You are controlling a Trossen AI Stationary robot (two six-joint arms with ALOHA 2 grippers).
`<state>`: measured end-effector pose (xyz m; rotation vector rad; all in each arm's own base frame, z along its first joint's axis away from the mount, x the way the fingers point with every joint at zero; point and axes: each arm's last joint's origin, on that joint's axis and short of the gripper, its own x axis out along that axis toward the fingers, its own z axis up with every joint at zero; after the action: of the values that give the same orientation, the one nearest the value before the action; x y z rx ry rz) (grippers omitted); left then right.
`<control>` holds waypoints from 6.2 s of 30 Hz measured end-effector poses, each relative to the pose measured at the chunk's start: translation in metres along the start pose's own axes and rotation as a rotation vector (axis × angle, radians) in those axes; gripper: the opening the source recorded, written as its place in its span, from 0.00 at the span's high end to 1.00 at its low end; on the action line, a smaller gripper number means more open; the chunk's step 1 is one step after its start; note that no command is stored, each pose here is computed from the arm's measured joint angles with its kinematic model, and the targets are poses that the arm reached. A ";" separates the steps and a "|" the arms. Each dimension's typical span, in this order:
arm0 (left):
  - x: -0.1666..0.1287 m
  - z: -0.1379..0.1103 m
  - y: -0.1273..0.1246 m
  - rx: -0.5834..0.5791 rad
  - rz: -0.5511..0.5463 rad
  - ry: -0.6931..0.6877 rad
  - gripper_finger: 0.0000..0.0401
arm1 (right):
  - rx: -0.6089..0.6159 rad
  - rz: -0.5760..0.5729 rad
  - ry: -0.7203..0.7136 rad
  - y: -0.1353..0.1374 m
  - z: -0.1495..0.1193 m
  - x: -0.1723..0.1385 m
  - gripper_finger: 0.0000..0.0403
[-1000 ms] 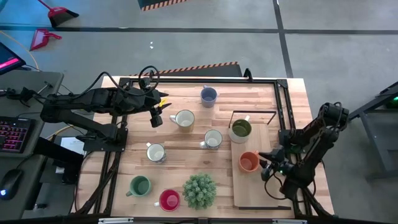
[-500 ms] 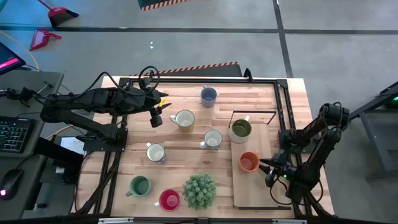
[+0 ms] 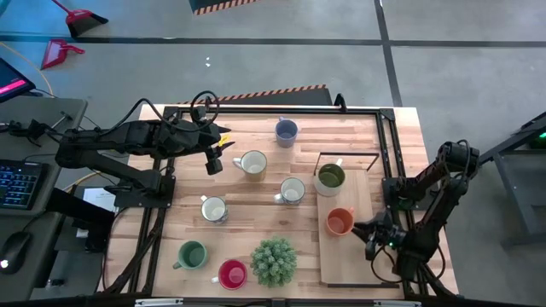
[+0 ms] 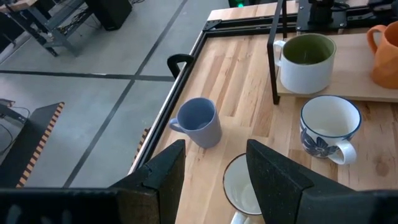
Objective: Place coffee mugs
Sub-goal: Put the orange mug on the shelf, then move the yellow mug to the center of the table
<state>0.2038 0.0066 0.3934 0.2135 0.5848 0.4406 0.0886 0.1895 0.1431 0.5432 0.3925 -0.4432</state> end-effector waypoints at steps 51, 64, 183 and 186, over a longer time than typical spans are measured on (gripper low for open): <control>0.000 0.000 0.000 0.001 -0.001 0.001 0.60 | -0.087 0.114 0.227 0.037 0.056 0.026 0.80; 0.000 0.000 0.000 0.002 -0.001 0.003 0.60 | -0.104 0.051 0.195 0.033 0.062 0.036 0.80; 0.004 0.031 0.011 -0.062 -0.006 -0.291 0.60 | -0.296 0.073 -0.177 -0.056 0.284 -0.098 0.80; 0.014 0.023 0.023 -0.090 0.106 -0.192 0.60 | -0.298 0.074 -0.173 -0.055 0.283 -0.098 0.80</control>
<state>0.2204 0.0315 0.4125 0.1986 0.3655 0.5414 0.0467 0.0150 0.3894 0.2271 0.2647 -0.3493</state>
